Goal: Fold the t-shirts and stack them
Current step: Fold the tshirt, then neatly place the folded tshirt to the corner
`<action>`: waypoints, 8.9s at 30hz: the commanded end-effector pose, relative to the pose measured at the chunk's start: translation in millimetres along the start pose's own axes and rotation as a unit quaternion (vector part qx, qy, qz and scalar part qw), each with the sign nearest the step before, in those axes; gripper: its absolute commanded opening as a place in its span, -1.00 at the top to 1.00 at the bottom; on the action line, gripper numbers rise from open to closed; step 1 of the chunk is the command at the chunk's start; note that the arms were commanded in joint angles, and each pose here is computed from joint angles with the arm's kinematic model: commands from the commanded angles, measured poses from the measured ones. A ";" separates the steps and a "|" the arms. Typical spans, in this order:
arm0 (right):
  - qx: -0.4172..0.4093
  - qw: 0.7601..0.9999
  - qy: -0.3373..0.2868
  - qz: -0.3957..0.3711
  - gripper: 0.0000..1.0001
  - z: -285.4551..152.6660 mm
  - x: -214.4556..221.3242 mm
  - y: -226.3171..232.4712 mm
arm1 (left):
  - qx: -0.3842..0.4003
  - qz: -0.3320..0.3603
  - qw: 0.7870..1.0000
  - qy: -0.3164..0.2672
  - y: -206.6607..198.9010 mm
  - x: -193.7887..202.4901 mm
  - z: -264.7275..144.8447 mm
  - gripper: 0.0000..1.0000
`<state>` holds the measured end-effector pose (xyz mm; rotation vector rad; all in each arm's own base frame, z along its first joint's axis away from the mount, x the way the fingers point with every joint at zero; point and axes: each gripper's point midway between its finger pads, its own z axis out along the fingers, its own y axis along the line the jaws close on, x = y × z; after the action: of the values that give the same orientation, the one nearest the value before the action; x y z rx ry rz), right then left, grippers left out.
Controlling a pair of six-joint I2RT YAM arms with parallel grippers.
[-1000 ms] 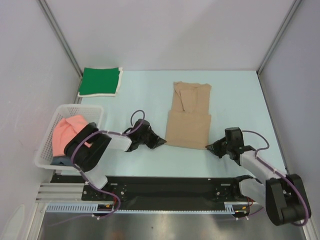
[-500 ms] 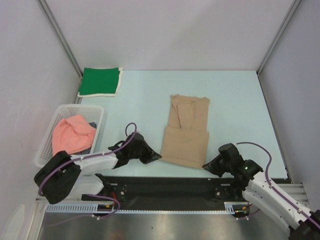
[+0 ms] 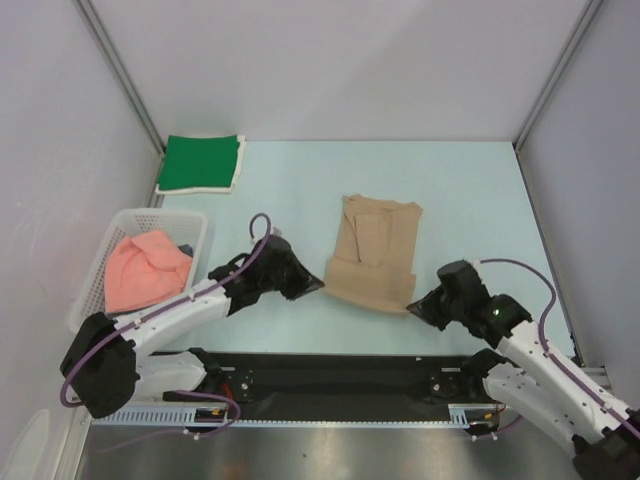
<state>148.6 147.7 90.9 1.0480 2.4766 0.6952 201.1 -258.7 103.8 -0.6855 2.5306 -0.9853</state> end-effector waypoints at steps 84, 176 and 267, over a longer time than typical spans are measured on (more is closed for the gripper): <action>-0.073 0.988 -0.032 -0.128 -0.43 94.9 -323.0 133.6 | 0.165 0.307 0.936 -0.048 -186.1 -247.7 103.9 0.07; -0.060 0.979 0.015 -0.194 0.06 45.6 -185.4 65.9 | 0.084 0.308 0.946 -0.052 -100.9 -152.3 17.1 0.02; -0.083 0.562 -0.137 -0.811 1.00 126.8 -108.3 234.7 | 0.136 -0.092 0.982 0.089 -109.9 -168.5 210.6 -1.00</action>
<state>410.0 244.9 101.3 -1.2835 1.9003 -0.0154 462.7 -346.7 54.6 -0.7858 2.4403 -1.5396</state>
